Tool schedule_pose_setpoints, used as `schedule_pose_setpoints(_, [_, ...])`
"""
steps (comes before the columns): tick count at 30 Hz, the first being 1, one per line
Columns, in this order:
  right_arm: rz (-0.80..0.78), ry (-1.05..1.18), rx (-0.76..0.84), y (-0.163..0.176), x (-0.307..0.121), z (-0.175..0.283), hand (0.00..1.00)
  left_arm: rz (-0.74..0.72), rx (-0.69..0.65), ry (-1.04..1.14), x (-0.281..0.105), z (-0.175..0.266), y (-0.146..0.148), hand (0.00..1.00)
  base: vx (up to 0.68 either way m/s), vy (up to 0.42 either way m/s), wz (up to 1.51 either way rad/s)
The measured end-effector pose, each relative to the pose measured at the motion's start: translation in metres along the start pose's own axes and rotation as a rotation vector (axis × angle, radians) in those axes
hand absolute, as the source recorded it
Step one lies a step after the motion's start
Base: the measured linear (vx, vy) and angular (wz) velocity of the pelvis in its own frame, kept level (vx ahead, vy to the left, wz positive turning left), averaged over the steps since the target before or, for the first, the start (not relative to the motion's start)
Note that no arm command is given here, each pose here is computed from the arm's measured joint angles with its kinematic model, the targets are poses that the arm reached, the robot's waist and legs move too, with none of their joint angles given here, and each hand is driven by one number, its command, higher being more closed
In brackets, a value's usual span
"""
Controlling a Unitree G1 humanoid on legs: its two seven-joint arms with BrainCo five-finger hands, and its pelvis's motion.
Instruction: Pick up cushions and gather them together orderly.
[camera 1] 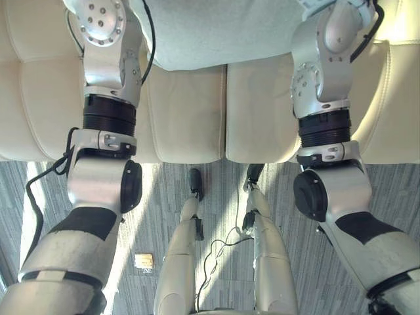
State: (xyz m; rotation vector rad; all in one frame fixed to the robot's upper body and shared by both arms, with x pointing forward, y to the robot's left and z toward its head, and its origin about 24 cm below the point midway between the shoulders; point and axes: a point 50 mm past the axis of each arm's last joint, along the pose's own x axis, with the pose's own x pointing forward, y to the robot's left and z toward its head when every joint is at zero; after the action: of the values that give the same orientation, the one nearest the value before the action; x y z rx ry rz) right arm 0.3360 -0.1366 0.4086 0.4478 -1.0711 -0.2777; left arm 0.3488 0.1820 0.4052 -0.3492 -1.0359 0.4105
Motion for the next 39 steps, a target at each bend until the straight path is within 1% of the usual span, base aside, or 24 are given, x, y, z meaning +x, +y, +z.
schedule_pose_setpoints(2, [0.003, -0.044, -0.030, -0.008, 0.007, 0.010, 0.00, 0.031, -0.021, 0.015, -0.001, -0.003, 0.013, 0.00, 0.01, -0.007, -0.02])
schedule_pose_setpoints(5, [-0.002, -0.140, -0.103, -0.039, 0.013, 0.029, 0.00, 0.117, -0.025, 0.052, -0.005, -0.014, 0.057, 0.00, 0.00, 0.000, 0.00])
schedule_pose_setpoints(7, [-0.006, -0.202, -0.159, -0.064, 0.012, 0.042, 0.00, 0.184, 0.015, 0.044, -0.007, -0.014, 0.097, 0.00, 0.00, 0.000, 0.00])
schedule_pose_setpoints(10, [-0.048, -0.171, -0.238, -0.109, 0.003, 0.040, 0.00, 0.262, 0.045, 0.051, -0.021, -0.014, 0.150, 0.00, 0.00, -0.011, -0.02])
schedule_pose_setpoints(12, [-0.068, -0.141, -0.266, -0.129, -0.008, 0.035, 0.00, 0.271, 0.055, 0.051, -0.035, -0.013, 0.170, 0.00, 0.00, 0.000, 0.00])
schedule_pose_setpoints(15, [-0.025, -0.079, -0.337, -0.149, -0.034, 0.024, 0.00, 0.254, 0.126, 0.093, -0.063, -0.021, 0.197, 0.00, 0.00, -0.032, 0.04])
schedule_pose_setpoints(18, [0.022, 0.011, -0.386, -0.170, -0.072, 0.012, 0.00, 0.239, 0.187, 0.198, -0.110, -0.034, 0.220, 0.00, 0.00, -0.061, -0.02])
schedule_pose_setpoints(21, [-0.002, 0.227, -0.427, -0.202, -0.131, -0.014, 0.00, 0.230, 0.213, 0.410, -0.182, -0.060, 0.231, 0.00, 0.03, -0.049, 0.04])
schedule_pose_setpoints(22, [-0.005, 0.326, -0.438, -0.211, -0.157, -0.024, 0.00, 0.217, 0.221, 0.516, -0.213, -0.070, 0.232, 0.00, 0.07, -0.045, 0.01])
schedule_pose_setpoints(23, [0.000, 0.386, -0.441, -0.216, -0.172, -0.029, 0.00, 0.201, 0.232, 0.580, -0.231, -0.075, 0.232, 0.00, 0.08, -0.040, -0.03])
schedule_pose_setpoints(24, [0.008, 0.485, -0.451, -0.221, -0.198, -0.036, 0.00, 0.173, 0.236, 0.684, -0.262, -0.081, 0.229, 0.00, 0.10, -0.027, -0.06])
schedule_pose_setpoints(26, [0.033, 0.656, -0.511, -0.233, -0.242, -0.046, 0.00, 0.094, 0.270, 0.866, -0.309, -0.089, 0.226, 0.00, 0.10, -0.015, -0.14])
schedule_pose_setpoints(28, [0.019, 0.872, -0.550, -0.248, -0.297, -0.053, 0.00, 0.040, 0.309, 1.053, -0.357, -0.092, 0.231, 0.00, 0.11, -0.009, -0.19])
schedule_pose_setpoints(29, [0.010, 0.938, -0.563, -0.253, -0.315, -0.053, 0.00, 0.036, 0.323, 1.110, -0.371, -0.093, 0.234, 0.00, 0.12, 0.002, -0.13])
schedule_pose_setpoints(31, [-0.019, 1.138, -0.607, -0.269, -0.366, -0.049, 0.00, 0.065, 0.367, 1.296, -0.417, -0.090, 0.247, 0.00, 0.09, 0.015, -0.06])
schedule_pose_setpoints(34, [-0.097, 1.388, -0.649, -0.287, -0.425, -0.037, 0.00, 0.086, 0.468, 1.541, -0.471, -0.076, 0.270, 0.00, 0.06, 0.011, -0.05])
schedule_pose_setpoints(36, [-0.135, 1.514, -0.670, -0.296, -0.454, -0.030, 0.00, 0.102, 0.523, 1.665, -0.496, -0.065, 0.282, 0.00, 0.06, 0.016, -0.07])
schedule_pose_setpoints(37, [-0.160, 1.566, -0.677, -0.300, -0.464, -0.026, 0.00, 0.111, 0.538, 1.717, -0.506, -0.060, 0.286, 0.00, 0.07, 0.032, -0.02])
schedule_pose_setpoints(39, [-0.206, 1.651, -0.686, -0.305, -0.482, -0.019, 0.00, 0.155, 0.550, 1.746, -0.511, -0.056, 0.293, 0.00, 0.07, 0.032, -0.02])
